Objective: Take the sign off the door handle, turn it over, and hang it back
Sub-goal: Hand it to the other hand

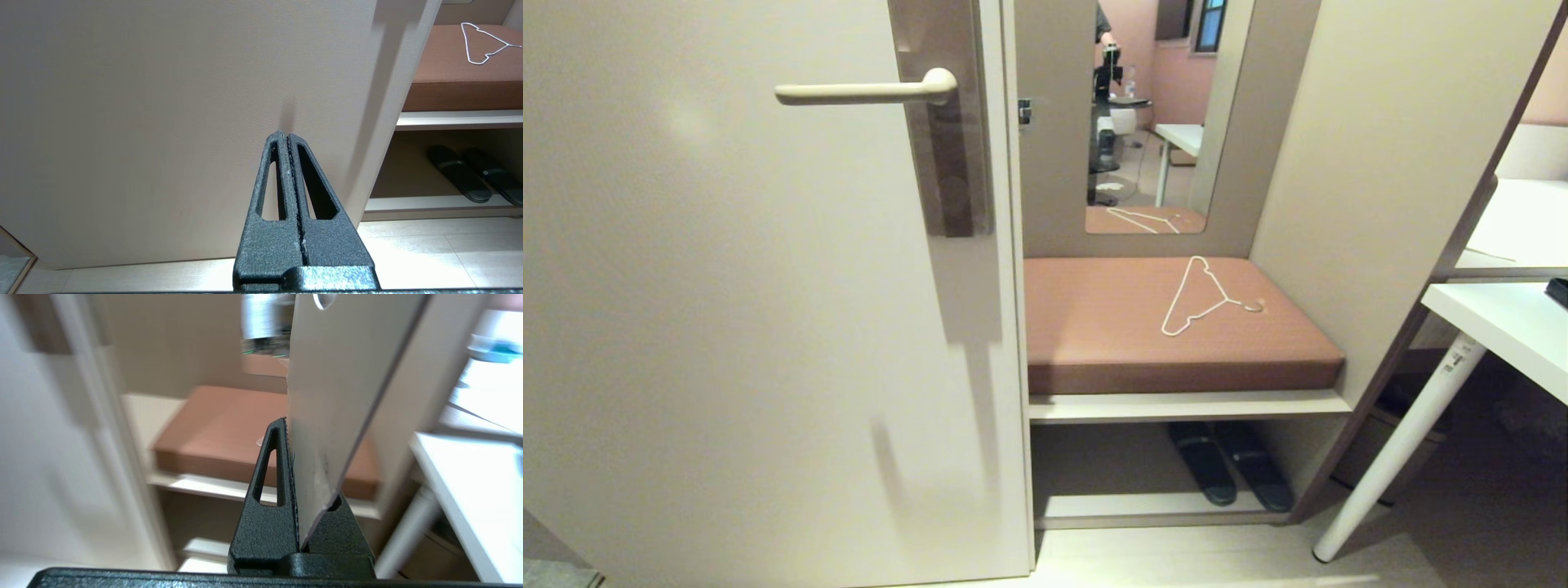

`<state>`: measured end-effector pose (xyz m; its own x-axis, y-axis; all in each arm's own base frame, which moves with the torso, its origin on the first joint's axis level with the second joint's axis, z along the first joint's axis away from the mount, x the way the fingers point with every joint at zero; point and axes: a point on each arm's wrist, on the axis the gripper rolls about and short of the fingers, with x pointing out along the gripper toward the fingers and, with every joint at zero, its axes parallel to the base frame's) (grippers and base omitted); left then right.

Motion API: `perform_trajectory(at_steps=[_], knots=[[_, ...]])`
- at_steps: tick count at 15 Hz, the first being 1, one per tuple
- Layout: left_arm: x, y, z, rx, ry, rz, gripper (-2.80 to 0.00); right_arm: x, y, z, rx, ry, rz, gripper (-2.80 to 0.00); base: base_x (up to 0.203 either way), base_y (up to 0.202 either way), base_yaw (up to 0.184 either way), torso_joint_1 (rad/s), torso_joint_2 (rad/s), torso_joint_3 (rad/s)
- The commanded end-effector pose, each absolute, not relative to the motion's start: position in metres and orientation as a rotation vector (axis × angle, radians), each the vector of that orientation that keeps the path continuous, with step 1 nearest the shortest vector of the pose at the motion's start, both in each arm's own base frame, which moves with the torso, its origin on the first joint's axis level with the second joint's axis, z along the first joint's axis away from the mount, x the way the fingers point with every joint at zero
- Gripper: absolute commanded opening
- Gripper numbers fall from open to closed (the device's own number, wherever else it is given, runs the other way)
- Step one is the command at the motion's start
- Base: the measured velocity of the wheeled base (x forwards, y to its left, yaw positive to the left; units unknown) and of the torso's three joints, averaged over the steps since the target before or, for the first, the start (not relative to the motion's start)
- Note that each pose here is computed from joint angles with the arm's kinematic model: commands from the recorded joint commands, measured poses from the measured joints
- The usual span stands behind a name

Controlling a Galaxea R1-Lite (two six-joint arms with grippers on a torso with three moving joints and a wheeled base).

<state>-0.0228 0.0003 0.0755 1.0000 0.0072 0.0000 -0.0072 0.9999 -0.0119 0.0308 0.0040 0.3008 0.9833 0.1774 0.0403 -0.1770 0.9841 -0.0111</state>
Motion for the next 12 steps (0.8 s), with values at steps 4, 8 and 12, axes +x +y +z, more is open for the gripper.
perform_trajectory(at_steps=[4, 8, 12], knots=[[-0.023, 0.0, 0.075, -0.012, 0.0, 0.008, -2.8, 0.092, 0.009, 0.305, -0.034, 0.091, 0.43, -2.8, 0.0, 0.0, 0.0, 0.0, 0.0, 0.0], [-0.023, 0.0, 0.075, -0.011, 0.0, 0.008, -2.8, 0.126, 0.013, 0.31, -0.043, 0.054, 0.577, -2.8, 0.0, 0.0, 0.0, 0.0, 0.0, 0.0], [-0.023, 0.0, 0.075, -0.011, 0.0, 0.008, -2.8, 0.141, 0.028, 0.309, -0.027, 0.077, 0.77, -2.8, 0.0, 0.0, 0.0, 0.0, 0.0, 0.0]])
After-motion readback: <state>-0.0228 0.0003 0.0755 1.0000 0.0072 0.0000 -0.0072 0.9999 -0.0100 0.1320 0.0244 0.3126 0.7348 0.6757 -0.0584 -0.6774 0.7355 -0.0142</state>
